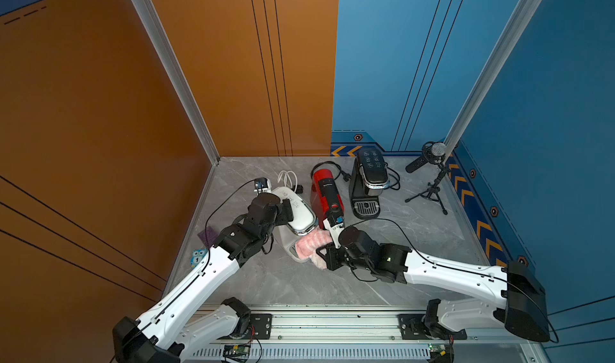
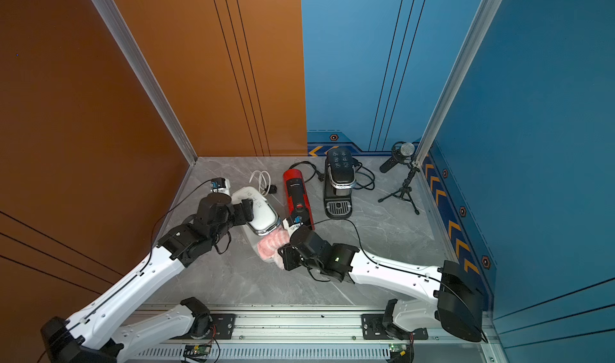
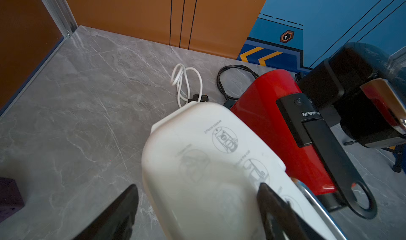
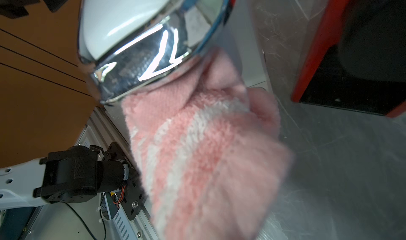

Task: Wipe the surface of a coffee machine
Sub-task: Wipe the dirt from the surface of the coffee machine.

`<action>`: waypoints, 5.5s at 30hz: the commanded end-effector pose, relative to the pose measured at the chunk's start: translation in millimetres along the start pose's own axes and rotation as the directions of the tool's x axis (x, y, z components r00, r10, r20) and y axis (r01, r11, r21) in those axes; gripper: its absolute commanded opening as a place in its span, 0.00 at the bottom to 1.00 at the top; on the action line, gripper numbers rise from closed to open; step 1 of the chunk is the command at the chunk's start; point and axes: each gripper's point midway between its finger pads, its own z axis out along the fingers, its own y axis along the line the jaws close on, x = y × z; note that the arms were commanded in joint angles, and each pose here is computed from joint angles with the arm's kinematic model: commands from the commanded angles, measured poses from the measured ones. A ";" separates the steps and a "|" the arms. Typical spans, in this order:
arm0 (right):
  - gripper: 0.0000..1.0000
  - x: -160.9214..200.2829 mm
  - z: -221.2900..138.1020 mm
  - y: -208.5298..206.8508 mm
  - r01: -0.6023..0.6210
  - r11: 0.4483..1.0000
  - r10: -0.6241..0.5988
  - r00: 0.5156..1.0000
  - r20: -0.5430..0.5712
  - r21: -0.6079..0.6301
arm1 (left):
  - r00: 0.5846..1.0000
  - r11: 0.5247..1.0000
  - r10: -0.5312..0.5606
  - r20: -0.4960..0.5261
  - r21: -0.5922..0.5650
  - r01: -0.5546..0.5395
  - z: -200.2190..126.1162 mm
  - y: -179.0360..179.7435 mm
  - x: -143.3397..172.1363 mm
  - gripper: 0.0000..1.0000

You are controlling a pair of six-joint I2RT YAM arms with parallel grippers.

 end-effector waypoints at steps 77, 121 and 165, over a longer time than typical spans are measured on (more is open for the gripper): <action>0.00 -22.2 78.1 41.6 -0.093 0.856 0.247 0.938 0.243 -0.509 | 0.932 0.991 0.062 -0.357 -0.087 -0.099 9.2 41.6 97.9 0.84; 0.00 -19.8 57.8 29.2 -0.143 0.821 0.355 0.886 0.299 -0.552 | 0.929 0.992 0.047 -0.367 -0.092 -0.086 9.9 44.6 102.3 0.84; 0.00 -17.7 159.6 -23.8 -0.202 0.923 0.310 0.893 0.325 -0.327 | 0.921 0.993 0.031 -0.389 -0.096 -0.074 14.4 46.3 112.7 0.84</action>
